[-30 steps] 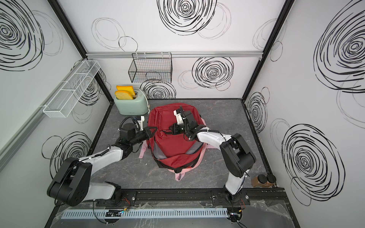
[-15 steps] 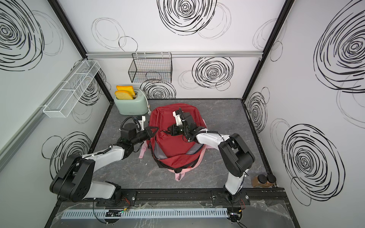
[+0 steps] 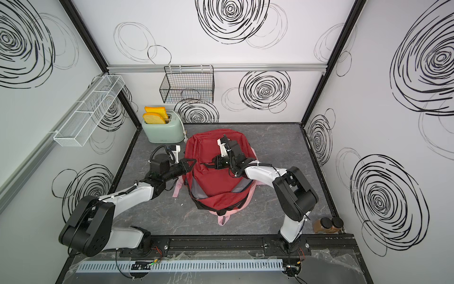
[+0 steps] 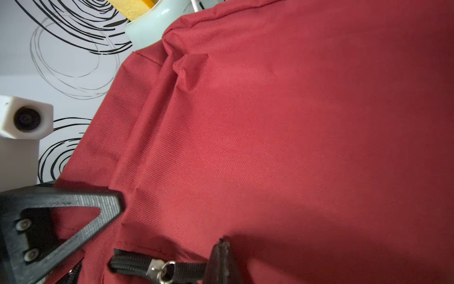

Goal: Zip up the backpack
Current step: Zip the zipper on the backpack.

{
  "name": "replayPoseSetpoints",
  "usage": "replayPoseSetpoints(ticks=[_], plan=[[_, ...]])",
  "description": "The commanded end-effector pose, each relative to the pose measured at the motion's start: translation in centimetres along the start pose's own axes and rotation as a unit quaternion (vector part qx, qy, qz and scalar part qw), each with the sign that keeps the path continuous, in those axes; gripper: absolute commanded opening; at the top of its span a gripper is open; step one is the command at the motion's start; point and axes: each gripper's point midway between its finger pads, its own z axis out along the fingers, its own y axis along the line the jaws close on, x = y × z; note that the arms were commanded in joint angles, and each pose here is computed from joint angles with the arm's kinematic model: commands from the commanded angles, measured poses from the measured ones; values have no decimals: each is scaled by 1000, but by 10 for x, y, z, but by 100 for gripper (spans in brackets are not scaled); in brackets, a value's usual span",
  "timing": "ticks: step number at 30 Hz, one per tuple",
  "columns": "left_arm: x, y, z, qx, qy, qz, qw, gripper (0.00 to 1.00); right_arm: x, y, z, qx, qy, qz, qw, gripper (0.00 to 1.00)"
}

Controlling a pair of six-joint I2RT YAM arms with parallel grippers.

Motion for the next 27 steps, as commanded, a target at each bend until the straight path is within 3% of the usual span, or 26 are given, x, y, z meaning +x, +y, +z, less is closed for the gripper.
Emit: replayPoseSetpoints(ticks=[1, 15, 27], plan=[[-11, -2, -8, 2, -23, 8, 1000, 0, 3, -34, -14, 64, 4, 7, 998, 0], [-13, 6, -11, -11, -32, 5, 999, 0, -10, -58, -39, 117, -8, 1, 993, 0], [-7, -10, -8, 33, -14, -3, 999, 0, 7, -9, -11, 31, 23, -22, 999, 0]])
